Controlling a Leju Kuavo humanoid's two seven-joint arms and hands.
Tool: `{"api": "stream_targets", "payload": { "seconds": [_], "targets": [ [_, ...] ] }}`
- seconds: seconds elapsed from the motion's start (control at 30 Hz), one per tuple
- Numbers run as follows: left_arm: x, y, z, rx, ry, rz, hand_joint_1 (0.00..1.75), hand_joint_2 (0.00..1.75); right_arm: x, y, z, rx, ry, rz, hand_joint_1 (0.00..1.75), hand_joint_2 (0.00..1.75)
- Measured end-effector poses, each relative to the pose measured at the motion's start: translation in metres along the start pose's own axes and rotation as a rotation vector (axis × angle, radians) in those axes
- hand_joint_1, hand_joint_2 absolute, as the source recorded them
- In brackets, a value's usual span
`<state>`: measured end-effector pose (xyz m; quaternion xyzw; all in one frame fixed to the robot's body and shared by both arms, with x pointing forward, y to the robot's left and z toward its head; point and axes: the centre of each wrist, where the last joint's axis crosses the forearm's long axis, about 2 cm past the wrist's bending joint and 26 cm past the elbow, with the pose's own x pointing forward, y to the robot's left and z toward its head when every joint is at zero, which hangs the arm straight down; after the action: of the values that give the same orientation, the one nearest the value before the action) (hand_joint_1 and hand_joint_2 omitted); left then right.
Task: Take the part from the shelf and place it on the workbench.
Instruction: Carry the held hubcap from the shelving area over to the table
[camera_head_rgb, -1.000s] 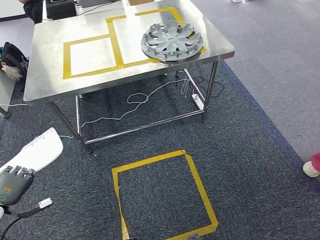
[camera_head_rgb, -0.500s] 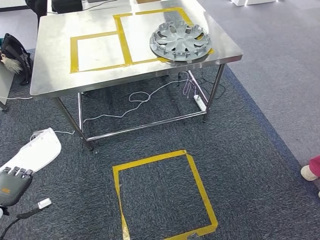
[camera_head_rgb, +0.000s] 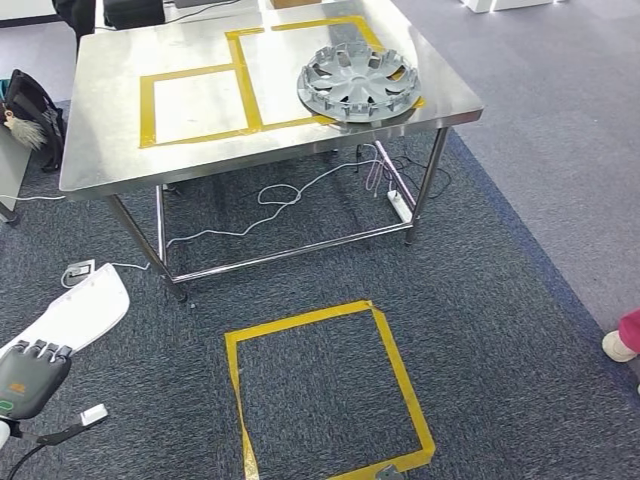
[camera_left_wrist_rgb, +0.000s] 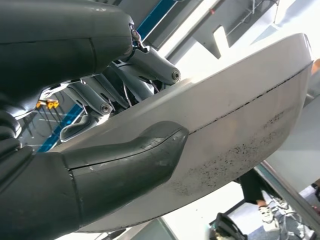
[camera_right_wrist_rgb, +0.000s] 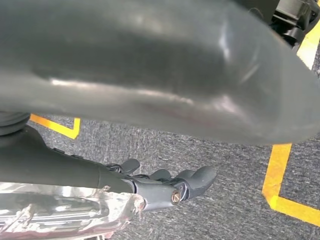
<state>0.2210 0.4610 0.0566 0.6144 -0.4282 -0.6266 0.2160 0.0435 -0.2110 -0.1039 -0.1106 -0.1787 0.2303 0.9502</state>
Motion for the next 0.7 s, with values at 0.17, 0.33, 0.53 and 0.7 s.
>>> {"api": "stream_targets", "payload": {
  "seconds": [0.17,0.33,0.53,0.7],
  "targets": [
    [-0.005,0.007,-0.005,0.029,-0.017,0.025,1.75,1.75,0.000,0.000,0.000,-0.002,0.003,-0.006,0.00,0.00],
    [-0.012,0.016,-0.012,0.072,0.016,0.041,1.75,1.75,0.000,0.000,0.000,-0.002,0.004,-0.010,0.00,0.00],
    [-0.022,0.026,-0.021,0.122,0.001,0.051,1.75,1.75,0.000,0.000,0.000,-0.004,0.002,-0.017,0.00,0.00],
    [-0.043,0.036,-0.033,0.178,0.022,0.045,1.75,1.75,-0.001,0.000,0.000,-0.004,-0.015,-0.021,0.00,0.00]
  ]
}}
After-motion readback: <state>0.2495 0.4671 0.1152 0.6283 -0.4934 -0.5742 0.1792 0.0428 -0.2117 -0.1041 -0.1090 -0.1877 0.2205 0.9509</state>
